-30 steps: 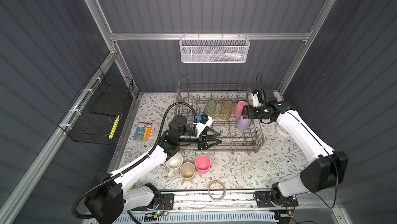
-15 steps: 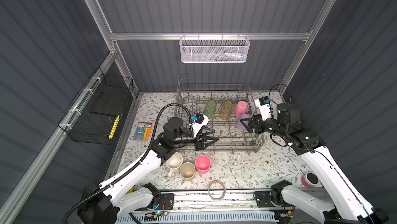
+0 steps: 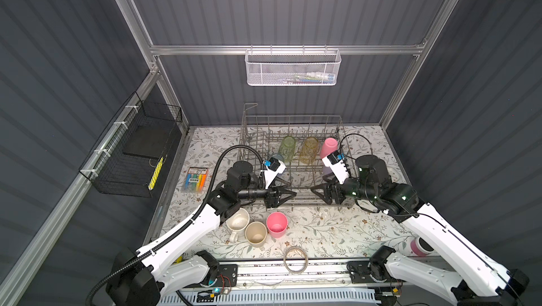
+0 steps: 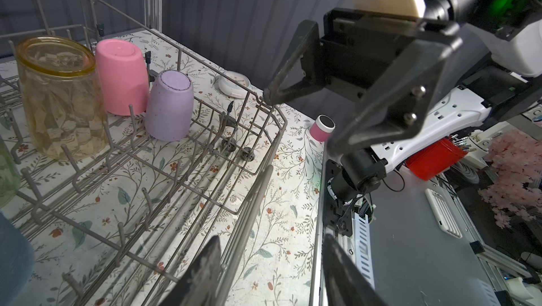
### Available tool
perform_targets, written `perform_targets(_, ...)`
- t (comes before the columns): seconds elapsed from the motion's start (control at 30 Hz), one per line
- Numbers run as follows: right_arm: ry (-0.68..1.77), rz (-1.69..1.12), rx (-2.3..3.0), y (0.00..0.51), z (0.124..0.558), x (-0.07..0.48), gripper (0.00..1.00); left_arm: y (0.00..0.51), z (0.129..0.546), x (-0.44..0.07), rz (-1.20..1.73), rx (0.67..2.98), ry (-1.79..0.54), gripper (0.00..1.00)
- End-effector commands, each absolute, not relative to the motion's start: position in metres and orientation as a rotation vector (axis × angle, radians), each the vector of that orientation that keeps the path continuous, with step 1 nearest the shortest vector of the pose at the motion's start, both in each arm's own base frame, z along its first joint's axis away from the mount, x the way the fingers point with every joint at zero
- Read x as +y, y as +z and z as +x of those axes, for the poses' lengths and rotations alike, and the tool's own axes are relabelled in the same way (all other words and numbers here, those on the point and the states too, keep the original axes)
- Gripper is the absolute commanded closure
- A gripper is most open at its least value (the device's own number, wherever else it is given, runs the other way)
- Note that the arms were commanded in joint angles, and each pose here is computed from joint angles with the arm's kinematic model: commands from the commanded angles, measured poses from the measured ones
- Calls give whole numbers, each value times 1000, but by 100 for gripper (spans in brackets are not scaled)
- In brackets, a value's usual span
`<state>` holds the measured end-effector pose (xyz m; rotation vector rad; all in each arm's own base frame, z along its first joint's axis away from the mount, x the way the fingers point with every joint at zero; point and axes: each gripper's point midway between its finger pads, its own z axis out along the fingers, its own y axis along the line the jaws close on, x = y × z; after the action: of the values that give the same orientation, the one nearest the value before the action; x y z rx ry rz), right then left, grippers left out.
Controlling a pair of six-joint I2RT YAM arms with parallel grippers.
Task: Load the cups into the dish rack
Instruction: 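Move the right gripper toward the pink cup beside the cream mugs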
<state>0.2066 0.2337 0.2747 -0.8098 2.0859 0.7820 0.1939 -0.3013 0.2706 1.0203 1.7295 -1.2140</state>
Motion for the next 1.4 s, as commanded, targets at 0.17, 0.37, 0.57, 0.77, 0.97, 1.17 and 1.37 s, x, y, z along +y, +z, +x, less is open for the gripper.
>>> perform_targets(0.17, 767, -1093, 2073, 236, 169, 275, 31, 296, 195, -278, 901, 1695, -1118, 42)
perform_targets(0.37, 725, -1249, 2046, 214, 147, 294, 41, 299, 218, -256, 712, 1729, -963, 34)
perform_targets(0.57, 599, -1488, 1998, 188, 124, 324, 47, 305, 243, -229, 509, 1739, -802, 3)
perform_targets(0.77, 529, -1628, 1959, 170, 112, 346, 47, 308, 258, -211, 386, 1748, -703, 0)
perform_targets(0.97, 462, -1705, 1958, 151, 111, 356, 49, 311, 266, -188, 262, 1735, -610, 0)
perform_targets(1.17, 447, -1766, 1961, 139, 106, 365, 53, 311, 268, -182, 240, 1734, -577, 0)
perform_targets(1.37, 398, -1810, 1996, 123, 107, 365, 56, 311, 268, -181, 239, 1728, -571, 0)
